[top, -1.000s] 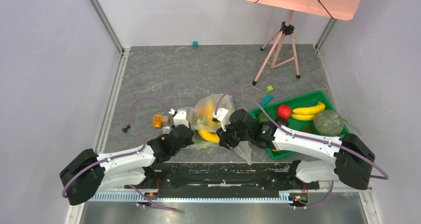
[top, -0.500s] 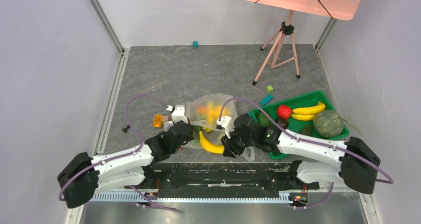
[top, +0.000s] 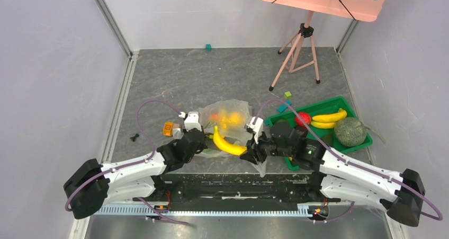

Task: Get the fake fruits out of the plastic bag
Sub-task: Take out the fake fruit from the plastic bag, then place the fake fruit in the bin.

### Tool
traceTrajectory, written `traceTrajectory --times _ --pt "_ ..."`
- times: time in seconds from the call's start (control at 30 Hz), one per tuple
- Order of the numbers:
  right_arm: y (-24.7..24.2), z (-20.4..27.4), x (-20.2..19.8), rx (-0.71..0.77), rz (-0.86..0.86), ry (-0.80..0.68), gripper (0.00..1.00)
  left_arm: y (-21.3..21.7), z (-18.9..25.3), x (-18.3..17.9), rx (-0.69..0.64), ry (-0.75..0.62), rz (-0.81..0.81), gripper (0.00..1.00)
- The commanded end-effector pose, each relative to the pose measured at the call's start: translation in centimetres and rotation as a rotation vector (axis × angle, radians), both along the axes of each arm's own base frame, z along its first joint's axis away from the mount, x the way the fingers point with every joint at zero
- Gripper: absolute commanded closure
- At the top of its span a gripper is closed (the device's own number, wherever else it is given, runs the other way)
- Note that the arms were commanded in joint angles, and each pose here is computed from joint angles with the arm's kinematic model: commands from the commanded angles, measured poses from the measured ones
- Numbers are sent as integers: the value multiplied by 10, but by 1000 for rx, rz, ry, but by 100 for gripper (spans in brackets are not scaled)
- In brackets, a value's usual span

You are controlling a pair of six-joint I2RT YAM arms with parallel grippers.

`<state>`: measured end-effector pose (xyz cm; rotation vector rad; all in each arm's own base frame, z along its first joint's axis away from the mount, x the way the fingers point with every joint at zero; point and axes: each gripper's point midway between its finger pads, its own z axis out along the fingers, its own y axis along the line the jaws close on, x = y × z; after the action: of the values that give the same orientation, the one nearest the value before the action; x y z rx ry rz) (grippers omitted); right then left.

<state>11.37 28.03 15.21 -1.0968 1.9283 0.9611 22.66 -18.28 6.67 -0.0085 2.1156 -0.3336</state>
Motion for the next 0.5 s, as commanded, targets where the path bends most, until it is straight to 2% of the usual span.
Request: traceTrajectory --times 0.0,0.47 --pt "-11 16 28 34 -151 -73 75 -2 16 9 -3 -46 20 98" --pt "-60 28 65 38 -442 -136 76 -6 14 9 -3 -37 9 98"
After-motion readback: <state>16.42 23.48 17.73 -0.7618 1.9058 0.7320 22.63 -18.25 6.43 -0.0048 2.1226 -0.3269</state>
